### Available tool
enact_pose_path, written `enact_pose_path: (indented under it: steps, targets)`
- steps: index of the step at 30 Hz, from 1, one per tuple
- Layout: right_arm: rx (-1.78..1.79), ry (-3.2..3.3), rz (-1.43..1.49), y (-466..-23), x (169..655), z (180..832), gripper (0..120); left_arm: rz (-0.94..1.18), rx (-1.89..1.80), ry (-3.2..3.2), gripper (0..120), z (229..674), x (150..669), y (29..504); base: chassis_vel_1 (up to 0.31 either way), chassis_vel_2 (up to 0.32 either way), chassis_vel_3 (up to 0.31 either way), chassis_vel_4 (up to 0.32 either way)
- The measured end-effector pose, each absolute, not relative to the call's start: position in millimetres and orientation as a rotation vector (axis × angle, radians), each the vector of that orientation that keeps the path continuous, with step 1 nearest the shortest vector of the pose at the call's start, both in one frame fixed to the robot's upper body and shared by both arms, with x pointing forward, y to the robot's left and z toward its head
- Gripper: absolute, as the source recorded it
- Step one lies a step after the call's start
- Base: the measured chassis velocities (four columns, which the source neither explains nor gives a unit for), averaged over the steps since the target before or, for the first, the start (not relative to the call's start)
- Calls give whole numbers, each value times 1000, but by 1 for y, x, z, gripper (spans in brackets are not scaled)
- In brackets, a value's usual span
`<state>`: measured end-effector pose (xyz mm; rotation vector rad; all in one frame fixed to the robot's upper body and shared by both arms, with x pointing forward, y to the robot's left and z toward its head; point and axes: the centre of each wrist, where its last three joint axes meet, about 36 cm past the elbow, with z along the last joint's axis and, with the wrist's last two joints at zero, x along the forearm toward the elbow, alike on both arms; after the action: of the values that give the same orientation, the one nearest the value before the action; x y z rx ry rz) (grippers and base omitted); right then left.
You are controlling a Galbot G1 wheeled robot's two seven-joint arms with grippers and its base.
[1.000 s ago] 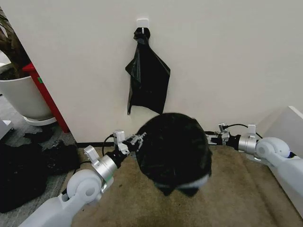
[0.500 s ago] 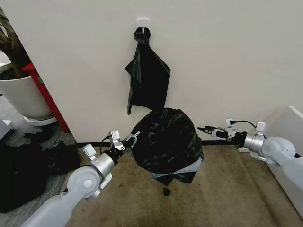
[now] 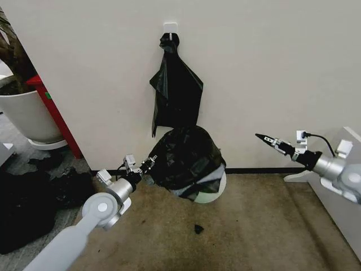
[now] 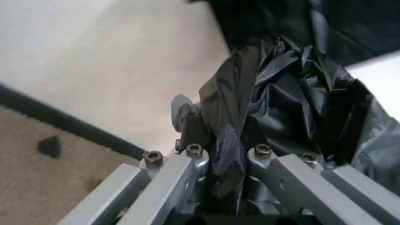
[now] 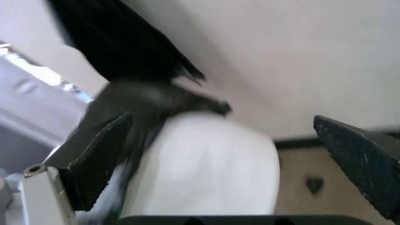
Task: Place the garbage bag over the trash bin.
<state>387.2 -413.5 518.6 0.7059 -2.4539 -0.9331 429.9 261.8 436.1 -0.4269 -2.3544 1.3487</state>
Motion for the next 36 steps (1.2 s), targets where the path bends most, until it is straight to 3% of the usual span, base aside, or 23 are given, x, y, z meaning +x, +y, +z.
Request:
enact_pose_path:
  steps: [7, 15, 36]
  targets:
    - [362, -2388, -973, -322, 329, 554, 100, 1356, -298, -2296, 5, 441, 436, 257, 0, 0, 0, 0]
    - [137, -2258, -999, -263, 317, 600, 100, 1345, -314, -2292, 5, 450, 433, 251, 0, 0, 0, 0]
    - [194, -2220, -987, -223, 309, 592, 100, 1309, -337, -2311, 5, 459, 426, 242, 0, 0, 0, 0]
